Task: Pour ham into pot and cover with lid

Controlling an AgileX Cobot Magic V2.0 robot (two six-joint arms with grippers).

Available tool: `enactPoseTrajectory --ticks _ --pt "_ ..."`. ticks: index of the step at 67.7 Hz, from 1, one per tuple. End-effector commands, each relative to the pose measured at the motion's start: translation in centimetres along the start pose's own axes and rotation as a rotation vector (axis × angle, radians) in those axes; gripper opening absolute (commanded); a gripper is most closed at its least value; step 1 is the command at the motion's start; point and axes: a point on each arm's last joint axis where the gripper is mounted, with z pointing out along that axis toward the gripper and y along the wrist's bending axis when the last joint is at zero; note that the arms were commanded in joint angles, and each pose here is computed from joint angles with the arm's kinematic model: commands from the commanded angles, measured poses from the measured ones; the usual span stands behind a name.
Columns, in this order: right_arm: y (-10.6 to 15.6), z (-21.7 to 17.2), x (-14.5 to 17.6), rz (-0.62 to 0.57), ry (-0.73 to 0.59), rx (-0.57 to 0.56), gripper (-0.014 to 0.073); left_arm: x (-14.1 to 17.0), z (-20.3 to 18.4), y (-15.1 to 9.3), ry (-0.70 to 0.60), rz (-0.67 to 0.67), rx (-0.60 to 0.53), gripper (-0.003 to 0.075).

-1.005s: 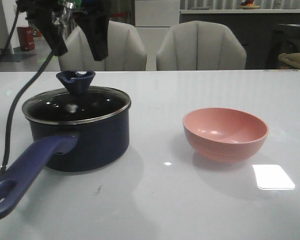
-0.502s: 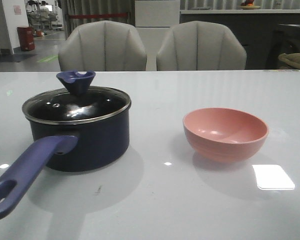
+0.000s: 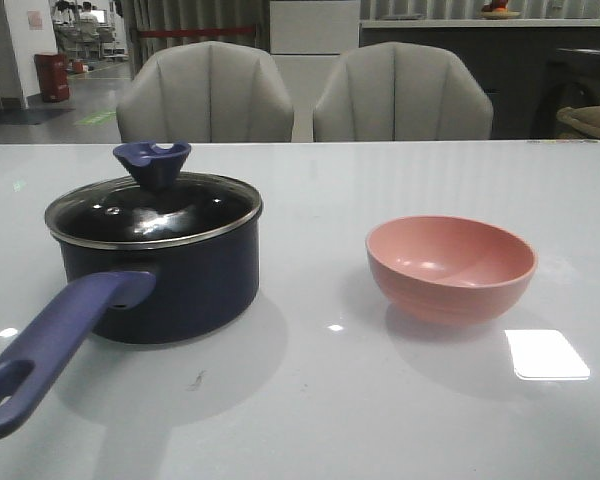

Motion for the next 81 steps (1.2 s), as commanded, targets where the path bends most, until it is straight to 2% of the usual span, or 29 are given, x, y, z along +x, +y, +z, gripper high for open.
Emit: enactPoseTrajectory --ticks 1,14,18,19,20,25,26,27,34,39,81 --pt "-0.2 -0.1 -1.6 0.004 -0.089 0.023 0.0169 1.3 -1.7 0.0 -0.19 0.0 -0.005 0.0582" --pt "-0.2 -0.1 -1.6 0.004 -0.089 0.023 0.0169 5.8 -2.4 0.0 -0.295 0.005 -0.01 0.058" --pt "-0.2 -0.1 -1.6 0.004 -0.089 0.023 0.0169 6.8 -2.5 0.0 -0.322 0.006 -0.011 0.0537" --pt "-0.2 -0.1 -1.6 0.004 -0.089 0.023 0.0169 7.2 -2.6 0.0 -0.33 0.006 -0.011 0.0503" --pt "-0.2 -0.1 -1.6 0.004 -0.089 0.023 0.0169 7.2 -2.5 0.0 -0.328 0.006 -0.011 0.0503" --pt "-0.2 -0.1 -1.6 0.004 -0.089 0.023 0.0169 7.8 -2.8 0.0 -0.364 0.005 -0.01 0.0356" --pt "-0.2 -0.1 -1.6 0.004 -0.089 0.023 0.0169 7.8 -2.8 0.0 -0.366 0.005 -0.01 0.0356" --pt "-0.2 -0.1 -1.6 0.004 -0.089 0.023 0.0169 7.9 -2.9 0.0 -0.373 0.006 -0.01 0.0298" --pt "-0.2 -0.1 -1.6 0.004 -0.089 0.023 0.0169 7.9 -3.1 0.0 -0.392 0.004 -0.009 0.0102" --pt "-0.2 -0.1 -1.6 0.004 -0.089 0.023 0.0169 7.9 -3.1 -0.1 -0.395 -0.004 -0.001 0.0129" --pt "-0.2 -0.1 -1.6 0.004 -0.089 0.023 0.0169 8.2 -2.7 -0.1 -0.39 -0.01 0.003 0.0112"
